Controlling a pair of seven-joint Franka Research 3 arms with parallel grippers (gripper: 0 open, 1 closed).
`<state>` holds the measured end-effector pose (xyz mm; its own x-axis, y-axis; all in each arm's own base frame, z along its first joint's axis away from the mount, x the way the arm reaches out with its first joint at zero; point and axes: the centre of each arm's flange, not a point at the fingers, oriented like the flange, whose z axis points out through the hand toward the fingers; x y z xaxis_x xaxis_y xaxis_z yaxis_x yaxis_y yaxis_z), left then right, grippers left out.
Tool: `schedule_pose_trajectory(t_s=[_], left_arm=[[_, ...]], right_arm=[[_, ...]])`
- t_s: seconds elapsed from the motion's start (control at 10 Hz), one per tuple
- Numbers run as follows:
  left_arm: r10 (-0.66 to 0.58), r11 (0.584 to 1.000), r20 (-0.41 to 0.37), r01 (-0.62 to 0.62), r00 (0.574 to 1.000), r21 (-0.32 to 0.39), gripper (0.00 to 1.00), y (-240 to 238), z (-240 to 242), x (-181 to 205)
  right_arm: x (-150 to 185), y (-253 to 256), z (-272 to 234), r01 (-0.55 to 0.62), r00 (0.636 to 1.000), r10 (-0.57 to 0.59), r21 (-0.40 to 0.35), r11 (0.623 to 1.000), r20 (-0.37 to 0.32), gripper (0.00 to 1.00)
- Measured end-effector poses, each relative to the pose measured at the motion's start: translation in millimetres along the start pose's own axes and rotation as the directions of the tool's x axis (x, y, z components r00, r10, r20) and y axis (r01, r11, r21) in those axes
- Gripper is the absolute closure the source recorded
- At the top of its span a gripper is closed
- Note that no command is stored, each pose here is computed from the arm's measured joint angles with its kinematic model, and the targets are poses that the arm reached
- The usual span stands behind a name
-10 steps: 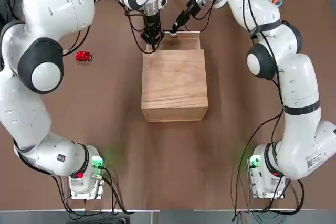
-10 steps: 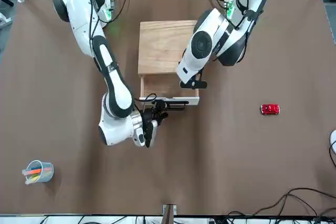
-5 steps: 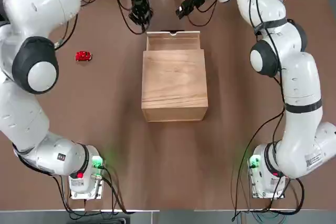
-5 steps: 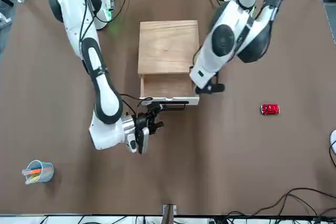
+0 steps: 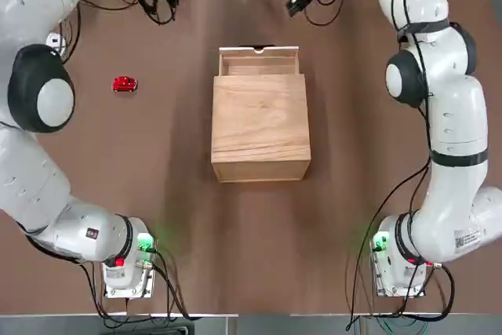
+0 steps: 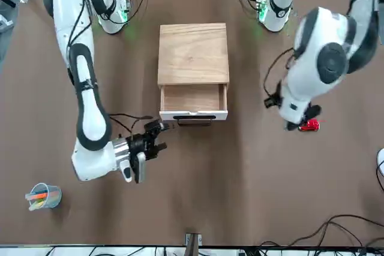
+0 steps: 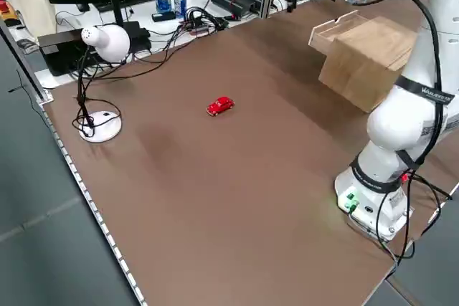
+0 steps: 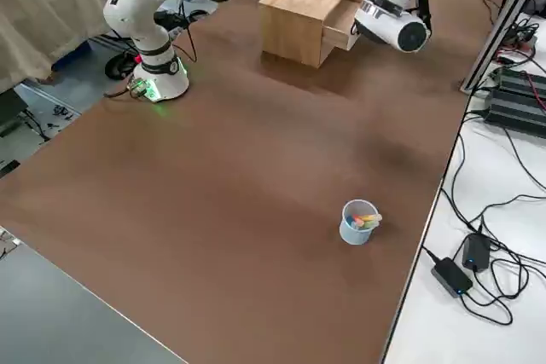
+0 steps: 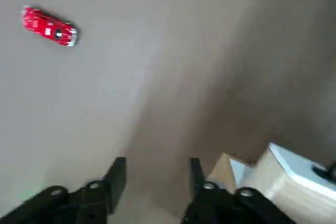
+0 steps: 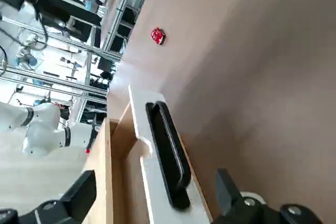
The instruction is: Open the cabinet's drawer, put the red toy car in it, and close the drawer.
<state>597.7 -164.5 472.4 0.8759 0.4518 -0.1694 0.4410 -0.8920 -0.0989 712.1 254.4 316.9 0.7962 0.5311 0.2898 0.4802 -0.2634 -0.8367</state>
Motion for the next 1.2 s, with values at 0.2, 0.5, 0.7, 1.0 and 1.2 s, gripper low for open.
schedule_pose_trajectory(t_s=[0.2,0.5,0.7,1.0,1.2], left_arm=[[-0.171,0.985,-0.019,0.171,0.985,-0.011,0.07,-63.9,3.7,50.2],[-0.434,0.898,-0.073,0.424,0.898,-0.118,0.0,-153.5,37.4,99.4],[-0.541,0.831,-0.028,0.528,0.841,-0.175,0.0,-205.2,63.1,106.6],[-0.649,0.738,0.016,0.635,0.76,-0.226,0.0,-244.7,104.5,119.0],[-0.712,0.675,0.043,0.7,0.701,-0.233,0.0,-252.6,138.3,132.1]], right_arm=[[-17.7,-8.6,-53.2,-0.071,0.994,0.08,-0.104,0.992,0.079,0.0],[-25.5,-39.3,-102.0,-0.224,0.957,0.27,-0.326,0.918,0.103,0.0],[-25.8,-60.4,-121.0,-0.35,0.913,0.404,-0.417,0.839,0.047,0.0],[-21.9,-100.4,-140.0,-0.407,0.884,0.468,-0.511,0.757,-0.012,0.0],[-18.5,-133.8,-149.4,-0.389,0.891,0.453,-0.558,0.733,-0.026,0.0]])
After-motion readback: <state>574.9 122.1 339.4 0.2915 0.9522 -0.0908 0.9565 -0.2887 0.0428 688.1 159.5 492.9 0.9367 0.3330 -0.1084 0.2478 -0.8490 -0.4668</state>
